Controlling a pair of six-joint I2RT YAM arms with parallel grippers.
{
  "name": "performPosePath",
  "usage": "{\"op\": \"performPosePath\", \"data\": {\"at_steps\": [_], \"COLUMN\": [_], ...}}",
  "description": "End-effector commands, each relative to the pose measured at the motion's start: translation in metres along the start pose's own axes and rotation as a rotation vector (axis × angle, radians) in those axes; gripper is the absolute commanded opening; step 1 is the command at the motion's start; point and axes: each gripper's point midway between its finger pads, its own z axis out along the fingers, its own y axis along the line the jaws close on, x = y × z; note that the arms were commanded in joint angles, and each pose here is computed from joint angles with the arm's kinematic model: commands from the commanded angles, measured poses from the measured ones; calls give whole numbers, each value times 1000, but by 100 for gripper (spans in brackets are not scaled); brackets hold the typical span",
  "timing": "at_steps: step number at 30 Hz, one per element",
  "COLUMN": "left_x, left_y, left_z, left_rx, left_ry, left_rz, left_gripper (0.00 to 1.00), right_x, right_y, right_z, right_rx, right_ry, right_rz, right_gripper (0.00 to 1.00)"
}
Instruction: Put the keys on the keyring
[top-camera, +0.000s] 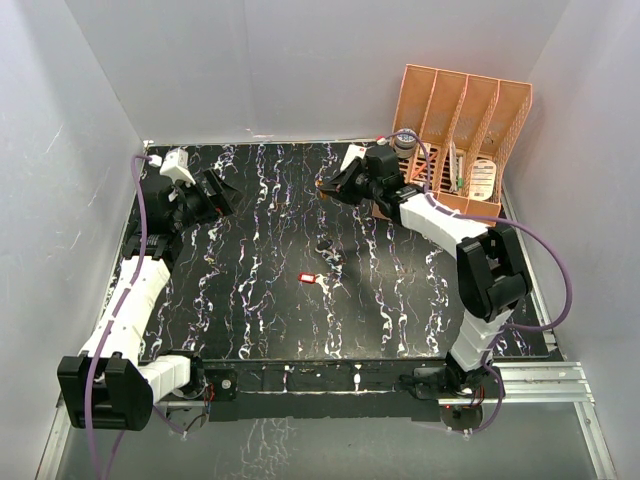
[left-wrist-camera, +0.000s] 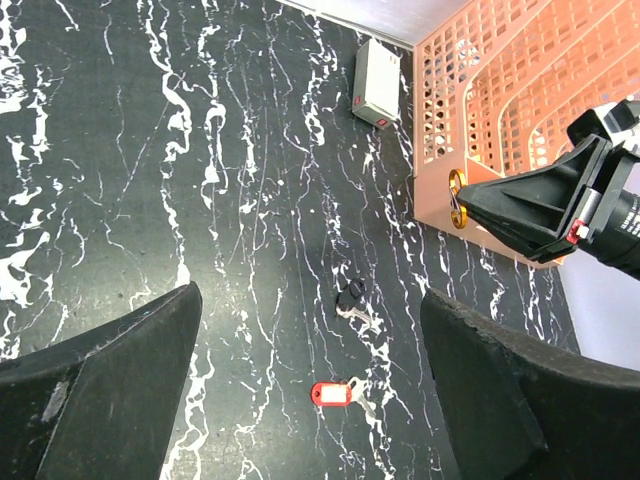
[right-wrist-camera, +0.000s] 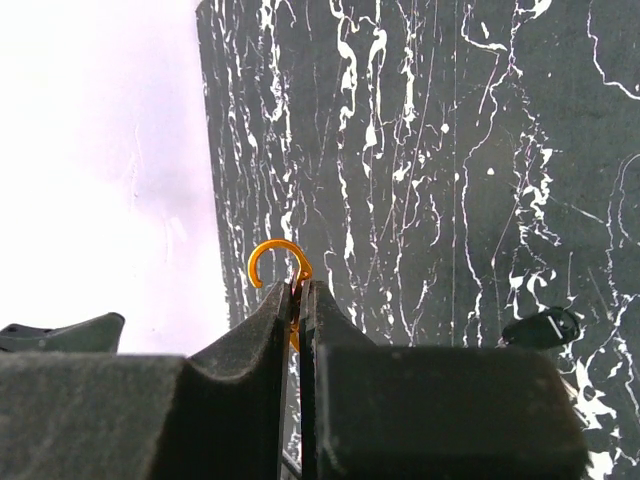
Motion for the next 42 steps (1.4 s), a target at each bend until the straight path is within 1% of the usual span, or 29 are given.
{"op": "performPosePath", "data": {"at_steps": [1,6,10,17,21,24,28,31,42], "left_x": [-8,-7,-3,14,23,30,37,41,61], "left_y": [-24,-37,-44,-59,-69,-78,-87,-91,-106], "left_z": [-1,-1,-1,7,12,15,19,23,36], "left_rx": [103,166,202,247,259,278,291,290,295], "left_ry": [-12,-13,-2,41,63,82,98,114,167], "left_rz": [7,22,30,41,66,86,101,110,136], "left_gripper": [89,88,88,88,88,88,88,88,88], "right_x": [-19,-18,-20,-22,-24,-28,-42,-51,-58], "right_y": [35,38,47,45,41,38,35,32,39], "right_z": [-22,-32,-45,-62,-67,-72,-84,-91,-107], "right_rx": [-107,-162,-231,-267,-256,-244,-227,-199,-192], "right_ry": [-88,-115,-144,-170,-183,-219,-330,-387,-435], "right_rz": [62,108,110,134,155,156,86,33,-62], "right_gripper": [0,0,0,0,0,0,0,0,0]}}
